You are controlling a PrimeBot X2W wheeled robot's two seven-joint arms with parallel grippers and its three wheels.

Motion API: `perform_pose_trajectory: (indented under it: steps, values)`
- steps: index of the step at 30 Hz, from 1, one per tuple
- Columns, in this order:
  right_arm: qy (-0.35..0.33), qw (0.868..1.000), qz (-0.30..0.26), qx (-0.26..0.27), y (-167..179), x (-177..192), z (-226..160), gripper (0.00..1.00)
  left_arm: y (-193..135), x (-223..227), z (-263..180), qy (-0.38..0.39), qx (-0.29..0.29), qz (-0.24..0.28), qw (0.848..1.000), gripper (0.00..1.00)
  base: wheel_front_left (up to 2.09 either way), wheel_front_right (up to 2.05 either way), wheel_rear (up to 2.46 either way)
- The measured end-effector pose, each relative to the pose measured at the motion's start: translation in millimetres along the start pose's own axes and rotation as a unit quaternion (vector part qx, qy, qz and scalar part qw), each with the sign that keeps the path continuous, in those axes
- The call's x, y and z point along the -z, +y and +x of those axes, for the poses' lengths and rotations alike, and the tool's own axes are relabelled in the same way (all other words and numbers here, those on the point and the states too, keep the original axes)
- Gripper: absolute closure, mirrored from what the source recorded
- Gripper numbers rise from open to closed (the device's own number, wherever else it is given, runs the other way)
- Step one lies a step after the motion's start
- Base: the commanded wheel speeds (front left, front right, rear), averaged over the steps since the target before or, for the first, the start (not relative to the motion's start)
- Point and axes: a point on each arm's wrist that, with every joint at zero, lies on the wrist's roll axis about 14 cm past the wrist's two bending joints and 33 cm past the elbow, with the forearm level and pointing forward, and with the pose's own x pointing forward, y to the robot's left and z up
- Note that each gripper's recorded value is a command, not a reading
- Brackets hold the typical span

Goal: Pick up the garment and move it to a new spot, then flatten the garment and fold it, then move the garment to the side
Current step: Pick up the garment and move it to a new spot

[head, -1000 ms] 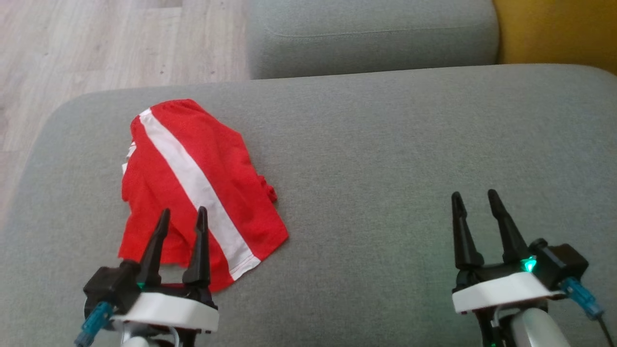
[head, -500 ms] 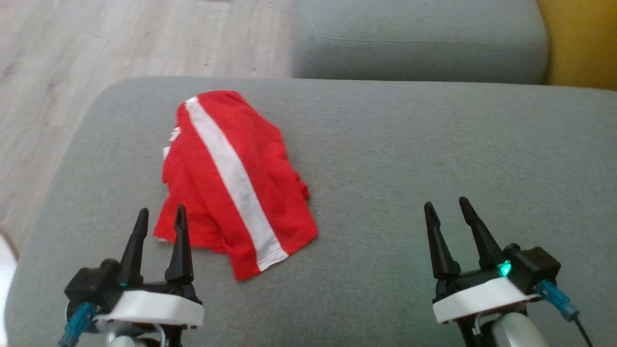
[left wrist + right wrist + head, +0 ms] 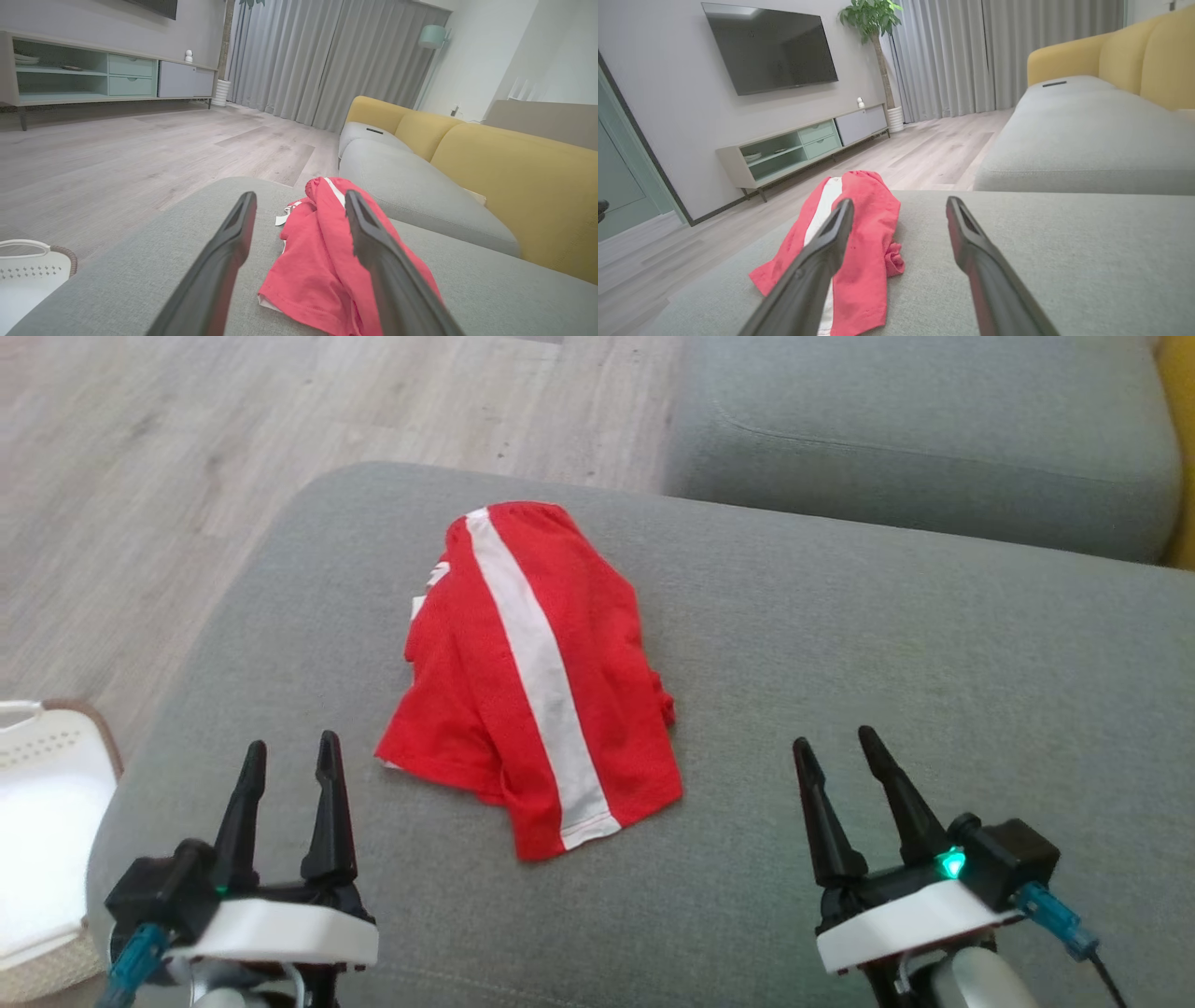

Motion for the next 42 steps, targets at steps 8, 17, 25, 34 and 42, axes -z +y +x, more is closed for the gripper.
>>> perform_pose_trajectory:
  steps: [8,17,25,34,42]
  values:
    - [0.004,1.0,0.005,-0.013,7.9,2.8,2.9,0.0,7.1,-2.1,-2.7,-0.003,-0.01,0.004,1.0,0.0,0.0,0.0,0.0]
    - [0.007,1.0,0.015,0.021,-14.2,7.0,-1.6,0.0,-3.3,5.8,18.3,0.009,0.025,0.039,0.999,0.0,0.0,0.0,0.0]
    - [0.002,0.997,0.007,0.083,-62.3,6.9,-1.1,0.0,-38.8,26.3,108.7,0.045,0.12,0.109,0.986,0.0,0.0,0.0,0.0]
    - [0.008,0.992,0.009,0.128,-99.9,13.9,-2.1,0.0,-76.9,80.1,192.0,0.199,0.175,0.164,0.95,0.0,0.0,0.0,0.0]
    - [0.018,0.986,0.016,0.165,-125.5,22.8,-10.6,0.0,-68.6,142.7,221.4,0.332,0.165,0.185,0.91,0.0,0.0,0.0,0.0]
